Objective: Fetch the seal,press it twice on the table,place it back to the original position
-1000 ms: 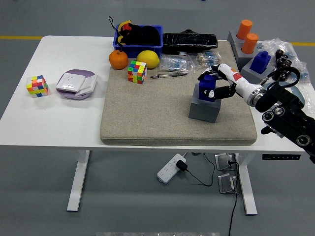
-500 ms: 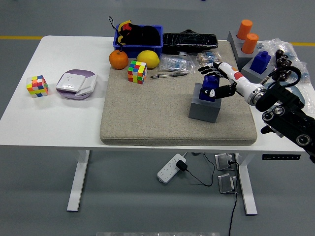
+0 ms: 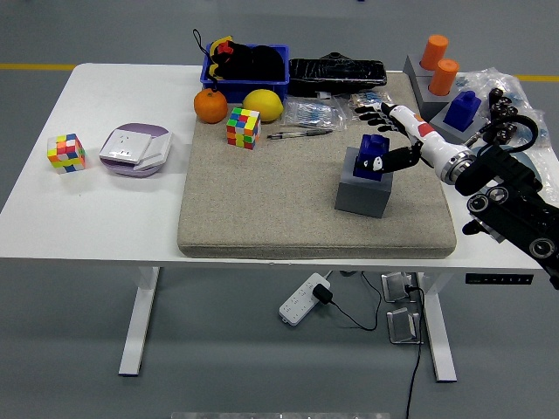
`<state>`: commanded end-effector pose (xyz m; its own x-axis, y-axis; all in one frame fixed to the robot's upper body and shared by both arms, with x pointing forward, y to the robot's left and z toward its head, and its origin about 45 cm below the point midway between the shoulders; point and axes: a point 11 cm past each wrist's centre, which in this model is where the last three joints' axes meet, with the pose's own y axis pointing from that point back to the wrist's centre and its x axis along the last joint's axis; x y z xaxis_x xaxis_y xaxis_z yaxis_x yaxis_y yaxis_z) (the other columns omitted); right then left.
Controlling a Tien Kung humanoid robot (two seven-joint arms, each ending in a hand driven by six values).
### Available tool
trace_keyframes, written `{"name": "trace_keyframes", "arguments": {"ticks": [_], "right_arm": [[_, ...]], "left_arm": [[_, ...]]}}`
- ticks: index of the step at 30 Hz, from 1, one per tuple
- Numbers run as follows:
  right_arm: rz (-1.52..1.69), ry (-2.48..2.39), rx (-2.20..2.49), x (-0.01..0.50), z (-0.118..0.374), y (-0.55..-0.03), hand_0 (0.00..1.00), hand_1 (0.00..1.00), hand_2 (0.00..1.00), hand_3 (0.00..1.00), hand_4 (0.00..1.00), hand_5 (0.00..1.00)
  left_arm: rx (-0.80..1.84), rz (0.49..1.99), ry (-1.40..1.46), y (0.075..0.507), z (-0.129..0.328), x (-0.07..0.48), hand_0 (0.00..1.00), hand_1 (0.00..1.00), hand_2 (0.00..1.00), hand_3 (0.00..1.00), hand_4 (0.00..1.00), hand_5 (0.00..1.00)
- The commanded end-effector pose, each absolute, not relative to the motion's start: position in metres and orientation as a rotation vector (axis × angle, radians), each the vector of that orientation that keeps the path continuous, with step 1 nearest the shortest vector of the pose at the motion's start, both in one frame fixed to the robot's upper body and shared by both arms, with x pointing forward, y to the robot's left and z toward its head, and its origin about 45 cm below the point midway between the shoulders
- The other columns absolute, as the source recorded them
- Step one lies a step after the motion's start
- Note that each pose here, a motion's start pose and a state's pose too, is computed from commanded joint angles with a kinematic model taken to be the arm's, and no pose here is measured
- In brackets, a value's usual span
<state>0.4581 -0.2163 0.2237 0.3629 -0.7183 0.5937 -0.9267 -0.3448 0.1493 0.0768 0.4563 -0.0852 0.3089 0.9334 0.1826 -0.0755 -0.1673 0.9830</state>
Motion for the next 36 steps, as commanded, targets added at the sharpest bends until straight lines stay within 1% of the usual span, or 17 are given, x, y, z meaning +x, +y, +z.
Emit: {"name": "trace_keyframes", "arguments": {"ticks": [1, 2, 7, 8, 13, 14, 31, 32, 36], "right_arm": [[0.597, -1.430, 2.168, 0.458, 0.225, -0.216, 0.913, 0.899, 0.901, 0.908, 0.998, 0.017], [0.598, -1.437, 2.170, 0.458, 0.227, -0.217, 0.962, 0.937, 0.933, 0.955, 0.998, 0.224], [0.585, -1.479, 2.177, 0.455, 0.233, -0.224, 0.962, 0.937, 0.933, 0.955, 0.998, 0.224], [0.578, -1.487, 2.178, 0.455, 0.233, -0.226, 0.967, 0.947, 0.944, 0.963, 0.998, 0.386], [0.513, -1.587, 2.180, 0.451, 0.237, -0.250, 0.967, 0.947, 0.944, 0.963, 0.998, 0.386], [0.509, -1.610, 2.171, 0.451, 0.239, -0.256, 0.976, 0.964, 0.959, 0.970, 0.998, 0.502], [0.400, -1.842, 2.022, 0.426, 0.240, -0.346, 0.977, 0.959, 0.955, 0.968, 0.998, 0.529], [0.396, -1.851, 2.014, 0.425, 0.240, -0.350, 0.974, 0.943, 0.933, 0.934, 0.998, 0.666], [0.403, -1.922, 1.982, 0.415, 0.241, -0.367, 0.974, 0.943, 0.933, 0.934, 0.998, 0.666]], "left_arm": [[1.436, 1.114, 0.845, 0.456, -0.085, 0.077, 0.829, 0.796, 0.762, 0.814, 0.747, 0.314], [1.435, 1.114, 0.844, 0.456, -0.085, 0.077, 0.829, 0.796, 0.763, 0.815, 0.747, 0.314], [1.436, 1.114, 0.841, 0.456, -0.085, 0.078, 0.829, 0.796, 0.763, 0.815, 0.747, 0.314], [1.437, 1.113, 0.841, 0.457, -0.085, 0.078, 0.829, 0.796, 0.762, 0.815, 0.747, 0.314], [1.444, 1.112, 0.843, 0.458, -0.085, 0.076, 0.829, 0.796, 0.762, 0.815, 0.747, 0.314], [1.445, 1.111, 0.843, 0.458, -0.085, 0.075, 0.827, 0.797, 0.763, 0.815, 0.747, 0.314], [1.448, 1.119, 0.848, 0.461, -0.085, 0.071, 0.828, 0.798, 0.763, 0.814, 0.747, 0.314], [1.448, 1.121, 0.848, 0.461, -0.085, 0.071, 0.827, 0.797, 0.762, 0.814, 0.747, 0.314], [1.447, 1.125, 0.849, 0.461, -0.084, 0.072, 0.827, 0.797, 0.762, 0.814, 0.747, 0.314]]}}
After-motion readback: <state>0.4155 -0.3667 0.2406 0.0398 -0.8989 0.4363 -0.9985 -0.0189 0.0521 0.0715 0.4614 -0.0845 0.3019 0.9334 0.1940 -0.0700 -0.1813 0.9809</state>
